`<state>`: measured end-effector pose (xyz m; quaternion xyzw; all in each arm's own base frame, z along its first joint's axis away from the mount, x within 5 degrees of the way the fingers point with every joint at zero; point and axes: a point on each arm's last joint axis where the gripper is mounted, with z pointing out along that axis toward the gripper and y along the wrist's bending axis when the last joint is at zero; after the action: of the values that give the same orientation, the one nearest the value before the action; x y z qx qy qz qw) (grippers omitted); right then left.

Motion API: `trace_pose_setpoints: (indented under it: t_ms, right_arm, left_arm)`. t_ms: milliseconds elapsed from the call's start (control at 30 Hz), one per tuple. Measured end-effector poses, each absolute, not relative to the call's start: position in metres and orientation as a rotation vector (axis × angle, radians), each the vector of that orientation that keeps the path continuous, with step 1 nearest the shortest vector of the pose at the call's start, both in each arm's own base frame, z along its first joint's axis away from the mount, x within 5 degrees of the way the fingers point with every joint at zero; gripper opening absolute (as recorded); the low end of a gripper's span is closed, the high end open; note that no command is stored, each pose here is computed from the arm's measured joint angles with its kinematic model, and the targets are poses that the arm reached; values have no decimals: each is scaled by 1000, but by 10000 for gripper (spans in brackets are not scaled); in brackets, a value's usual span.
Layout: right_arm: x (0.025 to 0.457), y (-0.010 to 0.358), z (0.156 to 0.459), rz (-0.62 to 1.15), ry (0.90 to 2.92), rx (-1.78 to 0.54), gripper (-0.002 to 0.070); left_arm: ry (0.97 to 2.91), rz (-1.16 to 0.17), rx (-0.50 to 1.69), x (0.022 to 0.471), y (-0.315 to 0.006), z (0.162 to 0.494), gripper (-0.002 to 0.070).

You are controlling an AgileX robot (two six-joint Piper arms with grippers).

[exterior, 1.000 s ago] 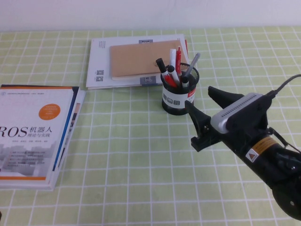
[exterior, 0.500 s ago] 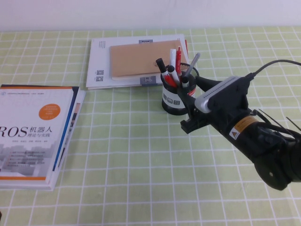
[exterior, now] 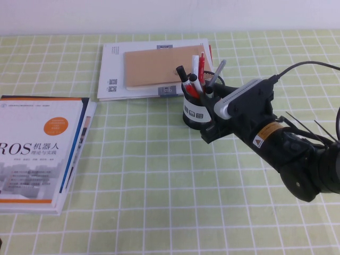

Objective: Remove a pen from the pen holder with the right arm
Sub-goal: 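Take a marker out of the pen holder and lay it on the table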

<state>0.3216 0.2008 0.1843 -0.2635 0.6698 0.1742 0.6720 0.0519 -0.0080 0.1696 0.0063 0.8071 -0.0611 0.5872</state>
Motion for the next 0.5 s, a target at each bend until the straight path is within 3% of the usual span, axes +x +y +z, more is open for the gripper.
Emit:
trace_pose_setpoints:
  t_ms: [500]
  right_arm:
    - [324, 202, 177, 386, 1539, -604, 173]
  left_arm:
    - [1881, -142, 15, 52, -8, 170, -8]
